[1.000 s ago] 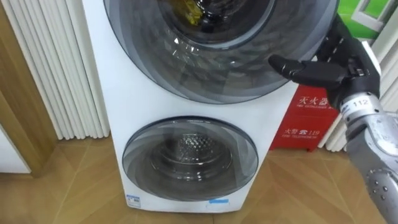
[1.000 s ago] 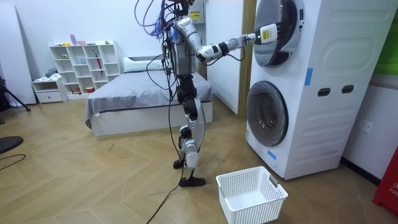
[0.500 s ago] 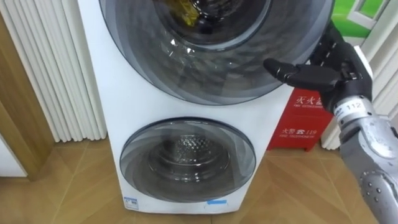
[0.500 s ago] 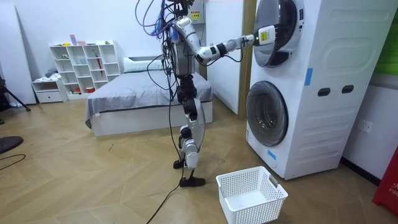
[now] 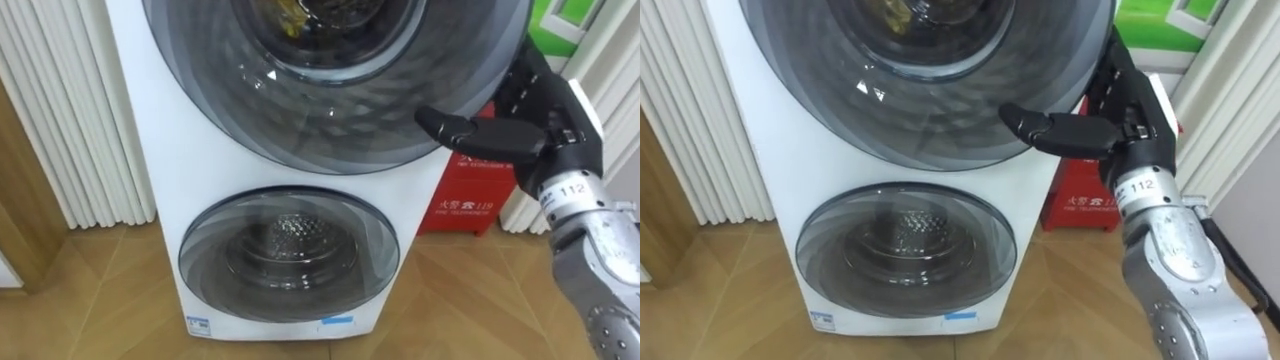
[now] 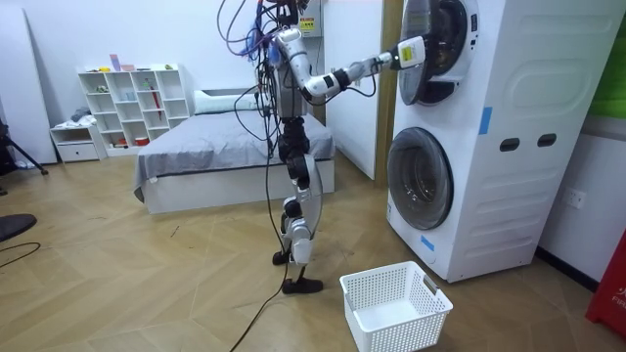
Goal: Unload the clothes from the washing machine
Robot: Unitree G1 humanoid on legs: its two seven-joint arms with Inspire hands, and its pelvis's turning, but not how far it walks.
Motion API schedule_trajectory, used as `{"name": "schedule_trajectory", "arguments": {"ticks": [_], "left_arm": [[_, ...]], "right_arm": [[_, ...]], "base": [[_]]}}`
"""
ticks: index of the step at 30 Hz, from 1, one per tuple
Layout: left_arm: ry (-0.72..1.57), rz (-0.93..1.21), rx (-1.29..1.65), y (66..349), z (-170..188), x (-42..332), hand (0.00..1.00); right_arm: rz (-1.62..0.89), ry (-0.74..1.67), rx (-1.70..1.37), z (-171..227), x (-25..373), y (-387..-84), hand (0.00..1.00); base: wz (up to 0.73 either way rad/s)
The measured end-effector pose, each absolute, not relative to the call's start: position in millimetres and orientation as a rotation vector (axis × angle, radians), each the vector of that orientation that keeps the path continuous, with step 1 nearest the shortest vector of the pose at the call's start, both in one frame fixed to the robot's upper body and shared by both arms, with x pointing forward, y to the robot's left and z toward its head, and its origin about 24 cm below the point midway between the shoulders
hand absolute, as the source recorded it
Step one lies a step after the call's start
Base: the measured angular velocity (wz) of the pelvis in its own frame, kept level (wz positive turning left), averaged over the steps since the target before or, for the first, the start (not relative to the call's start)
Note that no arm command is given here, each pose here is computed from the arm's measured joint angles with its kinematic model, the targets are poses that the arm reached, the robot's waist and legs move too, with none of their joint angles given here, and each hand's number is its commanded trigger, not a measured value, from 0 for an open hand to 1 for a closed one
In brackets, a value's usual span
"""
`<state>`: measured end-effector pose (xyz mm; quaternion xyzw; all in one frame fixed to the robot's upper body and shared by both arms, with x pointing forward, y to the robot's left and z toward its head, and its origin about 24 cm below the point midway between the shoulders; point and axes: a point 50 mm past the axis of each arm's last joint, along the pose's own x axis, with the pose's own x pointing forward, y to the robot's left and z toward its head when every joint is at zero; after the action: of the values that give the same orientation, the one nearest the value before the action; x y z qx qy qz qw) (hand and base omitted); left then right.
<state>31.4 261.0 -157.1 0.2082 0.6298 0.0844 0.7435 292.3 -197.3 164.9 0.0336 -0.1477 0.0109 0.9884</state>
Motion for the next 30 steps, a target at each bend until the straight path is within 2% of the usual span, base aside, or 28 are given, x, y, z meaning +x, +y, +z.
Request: {"name": "schedule_trajectory", "arguments": {"ticks": [17, 30], "left_arm": [[1.435, 0.155, 0.44, 258, -162, 16, 0.0], [1.422, 0.122, 0.459, 257, -162, 16, 0.0]], "right_arm": [[0.245, -0.364, -0.004, 166, 248, -179, 0.0], [0.409, -0.36, 0.048, 161, 244, -165, 0.0]], "base": [[-0.02], [-0.02]]}}
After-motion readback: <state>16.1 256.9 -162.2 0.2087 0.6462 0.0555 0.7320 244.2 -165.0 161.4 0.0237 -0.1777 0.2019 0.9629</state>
